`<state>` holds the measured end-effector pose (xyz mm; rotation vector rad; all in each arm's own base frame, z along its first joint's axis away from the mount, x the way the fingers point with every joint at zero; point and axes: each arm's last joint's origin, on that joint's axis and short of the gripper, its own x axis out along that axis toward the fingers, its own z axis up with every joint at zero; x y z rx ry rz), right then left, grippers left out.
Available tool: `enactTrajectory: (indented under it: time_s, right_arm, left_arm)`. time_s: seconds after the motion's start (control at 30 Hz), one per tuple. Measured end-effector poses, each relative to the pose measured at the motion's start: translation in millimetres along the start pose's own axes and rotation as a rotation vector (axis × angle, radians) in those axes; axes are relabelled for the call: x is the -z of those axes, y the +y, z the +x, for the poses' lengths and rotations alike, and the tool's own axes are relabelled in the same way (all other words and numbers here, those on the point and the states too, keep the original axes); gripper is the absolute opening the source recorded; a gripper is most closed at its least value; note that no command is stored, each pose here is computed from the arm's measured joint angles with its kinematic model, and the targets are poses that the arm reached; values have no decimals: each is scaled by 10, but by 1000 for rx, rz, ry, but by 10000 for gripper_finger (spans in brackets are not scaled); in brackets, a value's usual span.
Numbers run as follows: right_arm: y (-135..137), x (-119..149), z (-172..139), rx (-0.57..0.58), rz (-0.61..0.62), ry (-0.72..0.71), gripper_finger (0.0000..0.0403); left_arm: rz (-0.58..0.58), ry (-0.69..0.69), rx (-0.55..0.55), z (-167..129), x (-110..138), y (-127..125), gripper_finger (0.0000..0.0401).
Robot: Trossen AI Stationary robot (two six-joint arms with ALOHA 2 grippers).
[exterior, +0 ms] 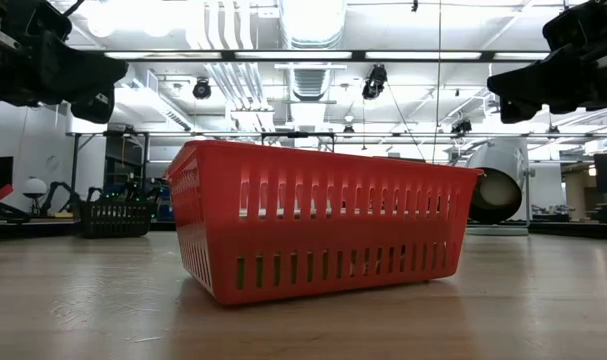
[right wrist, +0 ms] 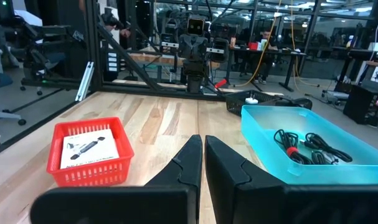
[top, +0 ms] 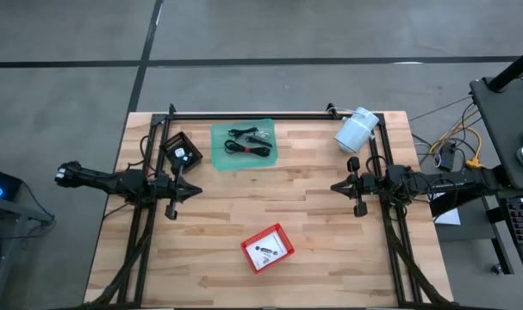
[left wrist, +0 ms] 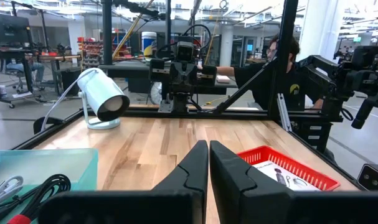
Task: Pick and place items into bin
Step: Return to Home Position
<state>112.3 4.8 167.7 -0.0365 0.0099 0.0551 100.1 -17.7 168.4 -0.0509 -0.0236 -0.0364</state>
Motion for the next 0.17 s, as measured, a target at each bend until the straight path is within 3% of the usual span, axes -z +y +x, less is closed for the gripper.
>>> enactTrajectory:
  time_s: [0.17]
  right_arm:
    - [0, 0, 0, 0, 0, 0, 9]
  left_arm:
    - [0, 0, 0, 0, 0, 0, 0]
